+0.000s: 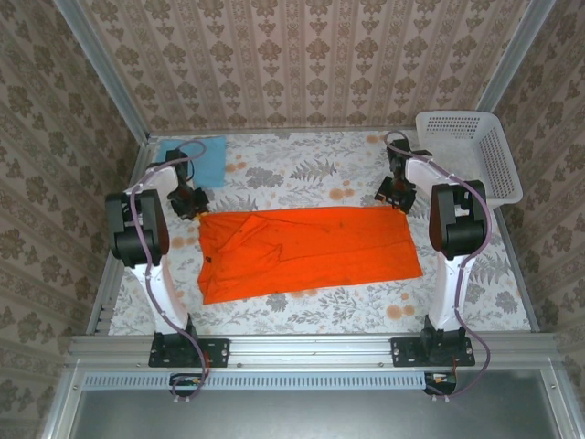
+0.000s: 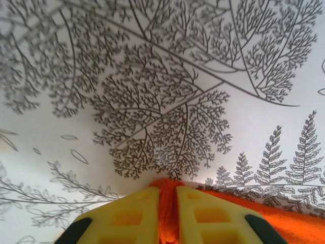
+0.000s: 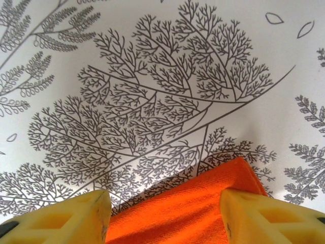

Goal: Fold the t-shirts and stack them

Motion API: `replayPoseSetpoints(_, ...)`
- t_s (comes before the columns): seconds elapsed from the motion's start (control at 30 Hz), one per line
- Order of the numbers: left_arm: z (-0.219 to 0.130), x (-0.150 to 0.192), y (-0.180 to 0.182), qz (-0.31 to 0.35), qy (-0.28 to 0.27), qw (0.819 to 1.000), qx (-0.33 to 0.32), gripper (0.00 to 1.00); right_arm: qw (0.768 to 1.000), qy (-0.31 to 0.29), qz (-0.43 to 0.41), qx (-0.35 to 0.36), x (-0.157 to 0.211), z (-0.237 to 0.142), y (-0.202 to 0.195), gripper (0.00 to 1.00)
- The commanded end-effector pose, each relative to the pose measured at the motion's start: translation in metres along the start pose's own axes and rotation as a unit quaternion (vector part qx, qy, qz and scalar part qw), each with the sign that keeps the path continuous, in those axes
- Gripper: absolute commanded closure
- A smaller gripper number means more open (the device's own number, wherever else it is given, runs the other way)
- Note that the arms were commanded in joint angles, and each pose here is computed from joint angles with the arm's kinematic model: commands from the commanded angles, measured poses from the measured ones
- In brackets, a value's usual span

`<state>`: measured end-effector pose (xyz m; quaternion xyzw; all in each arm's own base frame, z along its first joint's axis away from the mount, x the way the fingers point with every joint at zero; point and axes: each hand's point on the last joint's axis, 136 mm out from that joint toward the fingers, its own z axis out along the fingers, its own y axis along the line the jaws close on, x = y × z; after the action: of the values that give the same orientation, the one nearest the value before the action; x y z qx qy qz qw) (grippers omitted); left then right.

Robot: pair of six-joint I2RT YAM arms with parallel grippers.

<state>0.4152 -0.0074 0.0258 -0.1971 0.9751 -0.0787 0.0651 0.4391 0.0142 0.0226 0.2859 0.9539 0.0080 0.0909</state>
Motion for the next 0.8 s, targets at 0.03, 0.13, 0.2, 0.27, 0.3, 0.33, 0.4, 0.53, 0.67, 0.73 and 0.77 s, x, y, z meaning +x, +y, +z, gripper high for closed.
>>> replayPoseSetpoints(0.03,-0.015,-0.019,0.013,-0.014,-0.028,0.999,-0.026,0.72,0.999,-0.028,0.012,-0.033,-0.017,-0.012,0.008,0.35)
replayPoseSetpoints(0.13,-0.034,-0.022,0.008,-0.011,-0.048,0.999,-0.020,0.61,0.995,-0.048,0.016,-0.082,-0.024,-0.028,0.023,0.33)
replayPoseSetpoints(0.2,-0.048,-0.024,0.004,-0.004,-0.065,0.998,-0.022,0.59,0.991,-0.059,0.016,-0.117,-0.027,-0.040,0.034,0.31)
replayPoseSetpoints(0.27,-0.059,-0.022,-0.004,0.012,-0.075,0.997,-0.018,0.58,0.987,-0.068,0.012,-0.149,-0.026,-0.052,0.044,0.29)
replayPoseSetpoints(0.3,-0.063,-0.020,-0.013,0.024,-0.076,0.997,-0.011,0.58,0.983,-0.074,0.006,-0.169,-0.025,-0.058,0.051,0.29)
replayPoseSetpoints(0.33,-0.065,-0.018,-0.022,0.040,-0.073,0.997,-0.002,0.58,0.978,-0.078,-0.004,-0.193,-0.021,-0.066,0.061,0.29)
replayPoseSetpoints(0.4,-0.067,-0.010,-0.043,0.073,-0.063,0.995,0.016,0.59,0.965,-0.084,-0.038,-0.247,-0.008,-0.082,0.088,0.32)
replayPoseSetpoints(0.53,-0.055,0.009,-0.077,0.108,-0.026,0.992,0.053,0.64,0.916,-0.063,-0.151,-0.366,0.051,-0.111,0.171,0.40)
replayPoseSetpoints(0.67,-0.040,0.026,-0.082,0.107,0.009,0.993,0.044,0.66,0.887,-0.008,-0.241,-0.394,0.116,-0.105,0.236,0.46)
replayPoseSetpoints(0.73,-0.037,0.033,-0.077,0.095,0.019,0.995,0.036,0.64,0.873,0.022,-0.284,-0.396,0.149,-0.097,0.266,0.48)
replayPoseSetpoints(0.77,-0.037,0.035,-0.072,0.090,0.022,0.995,0.029,0.63,0.867,0.026,-0.305,-0.394,0.160,-0.096,0.276,0.48)
